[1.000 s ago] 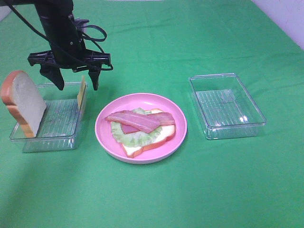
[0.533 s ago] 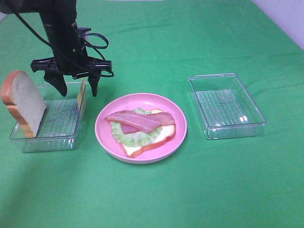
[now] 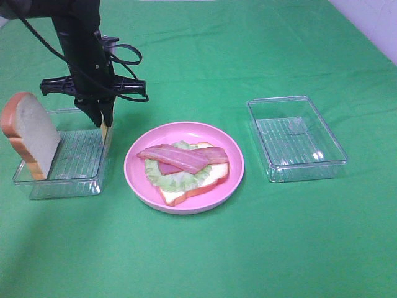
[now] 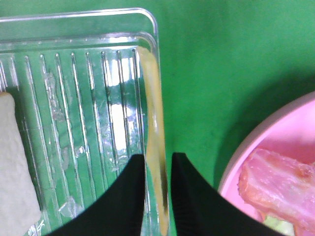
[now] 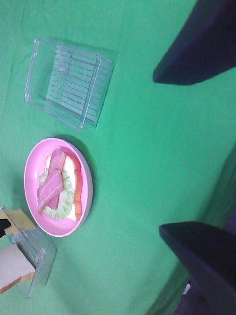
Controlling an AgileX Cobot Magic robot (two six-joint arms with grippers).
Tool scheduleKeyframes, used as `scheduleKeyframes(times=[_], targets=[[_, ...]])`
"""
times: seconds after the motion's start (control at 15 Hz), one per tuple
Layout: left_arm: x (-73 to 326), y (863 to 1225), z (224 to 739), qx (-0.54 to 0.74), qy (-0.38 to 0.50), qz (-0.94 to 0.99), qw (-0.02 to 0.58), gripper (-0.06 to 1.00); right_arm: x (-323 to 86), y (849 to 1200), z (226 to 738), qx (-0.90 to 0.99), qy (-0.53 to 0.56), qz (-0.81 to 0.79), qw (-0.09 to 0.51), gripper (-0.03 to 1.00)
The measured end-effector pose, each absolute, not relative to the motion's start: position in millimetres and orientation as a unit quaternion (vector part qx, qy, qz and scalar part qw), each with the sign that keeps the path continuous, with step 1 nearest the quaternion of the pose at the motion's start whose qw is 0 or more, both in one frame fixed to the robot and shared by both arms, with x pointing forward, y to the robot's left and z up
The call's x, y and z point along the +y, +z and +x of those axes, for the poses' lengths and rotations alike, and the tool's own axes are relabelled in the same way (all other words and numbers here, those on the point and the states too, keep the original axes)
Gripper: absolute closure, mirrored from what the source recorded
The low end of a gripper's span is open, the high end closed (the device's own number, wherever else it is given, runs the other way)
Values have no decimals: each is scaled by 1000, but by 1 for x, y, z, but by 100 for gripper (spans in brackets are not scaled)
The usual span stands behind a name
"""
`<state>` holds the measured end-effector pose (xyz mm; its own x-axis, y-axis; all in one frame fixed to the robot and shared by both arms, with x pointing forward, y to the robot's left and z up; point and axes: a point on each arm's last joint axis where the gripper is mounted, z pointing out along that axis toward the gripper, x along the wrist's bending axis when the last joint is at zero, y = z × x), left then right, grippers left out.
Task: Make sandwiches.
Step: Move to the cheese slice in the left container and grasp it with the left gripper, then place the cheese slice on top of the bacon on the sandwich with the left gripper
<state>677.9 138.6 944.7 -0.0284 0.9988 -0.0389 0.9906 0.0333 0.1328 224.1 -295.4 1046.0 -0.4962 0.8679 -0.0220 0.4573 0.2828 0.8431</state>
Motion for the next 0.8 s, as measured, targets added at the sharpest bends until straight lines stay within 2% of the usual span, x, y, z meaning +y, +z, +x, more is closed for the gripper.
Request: scheduleKeyframes(times=[0.13, 0.2, 0.53, 0.6, 0.67, 0.73, 0.8], targets=[[139, 945, 678, 719, 34, 692, 60, 92, -295, 1046, 224, 761, 411, 435, 250, 24], [139, 945, 678, 719, 35, 692, 60, 94, -295, 1046, 224, 761, 411, 435, 250, 24], [137, 947, 677, 720, 25, 690, 67, 94, -295, 1046, 224, 761, 411, 435, 250, 24], [137, 956, 676, 718, 27, 691, 77, 94, -295, 1046, 224, 761, 411, 435, 250, 24], [135, 989, 672, 711, 29, 692, 118, 94, -295, 1046, 224, 761, 411, 435, 250, 24], [135, 989, 672, 711, 29, 692, 118, 94, -295, 1046, 224, 761, 411, 435, 250, 24], [133, 1006, 669, 705, 24, 694, 145, 94, -295, 1046, 224, 761, 411, 435, 250, 24]])
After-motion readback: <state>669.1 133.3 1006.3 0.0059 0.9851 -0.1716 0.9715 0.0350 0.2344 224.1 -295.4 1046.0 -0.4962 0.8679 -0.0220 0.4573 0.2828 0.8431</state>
